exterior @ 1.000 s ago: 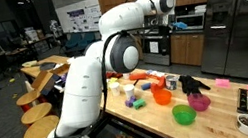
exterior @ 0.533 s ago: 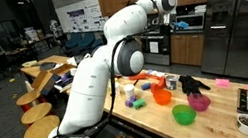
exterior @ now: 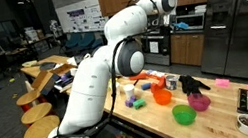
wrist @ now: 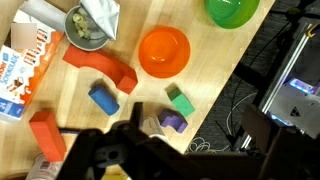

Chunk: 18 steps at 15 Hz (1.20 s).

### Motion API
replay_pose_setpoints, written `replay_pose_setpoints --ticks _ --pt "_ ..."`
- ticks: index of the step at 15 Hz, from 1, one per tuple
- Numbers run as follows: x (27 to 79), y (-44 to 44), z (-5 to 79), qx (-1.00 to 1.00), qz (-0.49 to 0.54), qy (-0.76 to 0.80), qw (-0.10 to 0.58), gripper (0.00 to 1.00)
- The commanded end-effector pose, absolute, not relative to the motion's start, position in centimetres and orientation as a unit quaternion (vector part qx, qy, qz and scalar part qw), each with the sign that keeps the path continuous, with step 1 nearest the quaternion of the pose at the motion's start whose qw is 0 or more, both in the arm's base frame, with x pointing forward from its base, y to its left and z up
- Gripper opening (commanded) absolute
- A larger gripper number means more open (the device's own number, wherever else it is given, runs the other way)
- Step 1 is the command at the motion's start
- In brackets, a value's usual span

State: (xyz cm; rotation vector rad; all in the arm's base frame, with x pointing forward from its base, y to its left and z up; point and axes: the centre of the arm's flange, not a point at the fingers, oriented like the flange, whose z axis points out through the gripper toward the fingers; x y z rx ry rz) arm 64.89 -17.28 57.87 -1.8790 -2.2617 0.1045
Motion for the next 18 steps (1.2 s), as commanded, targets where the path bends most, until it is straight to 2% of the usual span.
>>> replay_pose_setpoints --ticks 1,6,11,18 --pt "68.3 -17.8 55.4 -0.587 0.009 -0.801 0.119 1.00" --pt "74.0 -15.6 48.2 -0.471 -0.017 -0.864 0.177 1.00" --pt "75.5 -13.8 43.0 -0.387 -0.024 -0.897 0.211 1.00" --pt "76.8 -11.9 39.7 -0.297 -0.022 -0.923 0.245 1.00"
